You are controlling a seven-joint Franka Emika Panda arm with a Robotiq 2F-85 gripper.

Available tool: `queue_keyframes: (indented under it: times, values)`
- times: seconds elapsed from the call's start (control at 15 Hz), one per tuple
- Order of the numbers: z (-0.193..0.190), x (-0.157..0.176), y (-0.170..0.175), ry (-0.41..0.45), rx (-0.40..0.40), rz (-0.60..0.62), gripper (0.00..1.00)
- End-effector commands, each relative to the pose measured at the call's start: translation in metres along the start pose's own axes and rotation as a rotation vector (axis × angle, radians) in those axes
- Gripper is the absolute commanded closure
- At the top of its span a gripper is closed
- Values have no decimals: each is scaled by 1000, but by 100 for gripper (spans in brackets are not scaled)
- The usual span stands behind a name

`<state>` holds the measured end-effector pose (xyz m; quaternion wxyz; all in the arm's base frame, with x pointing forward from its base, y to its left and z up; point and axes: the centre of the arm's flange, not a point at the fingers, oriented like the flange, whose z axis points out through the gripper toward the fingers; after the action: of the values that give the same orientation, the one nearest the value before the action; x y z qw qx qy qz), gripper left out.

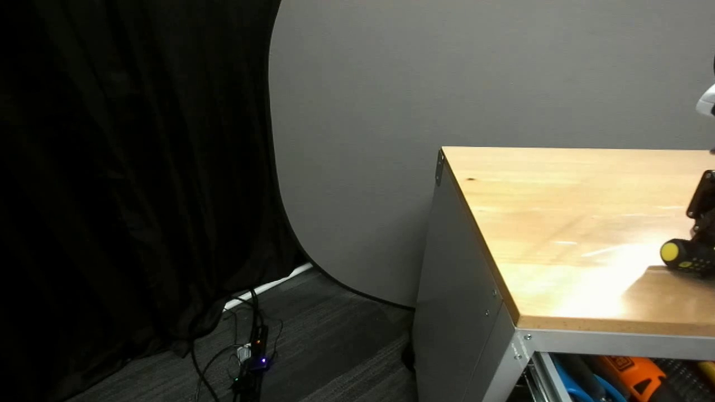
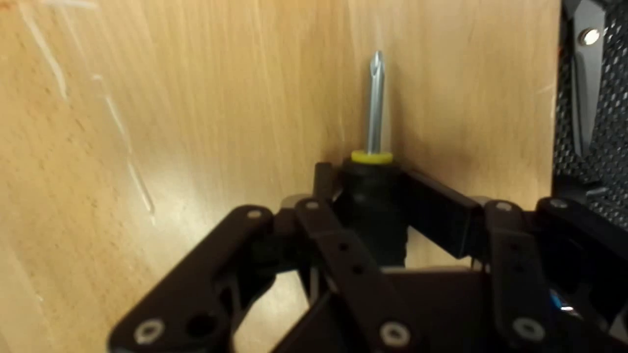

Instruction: Place the screwdriver in the drawer then close it

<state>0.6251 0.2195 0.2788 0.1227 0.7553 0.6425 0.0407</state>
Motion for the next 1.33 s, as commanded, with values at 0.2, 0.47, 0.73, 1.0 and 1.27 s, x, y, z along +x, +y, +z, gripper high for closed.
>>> queue_keyframes:
  times: [0.2, 0.47, 0.73, 1.0, 1.27]
  values:
    - [-44, -61, -31, -301, 99, 58, 79]
    - [-26, -100, -70, -379, 197, 178, 83]
    - [13, -118, -110, -364, 190, 302, 83]
    - [35, -116, -136, -308, 188, 336, 38]
    - [25, -127, -144, -339, 191, 314, 14]
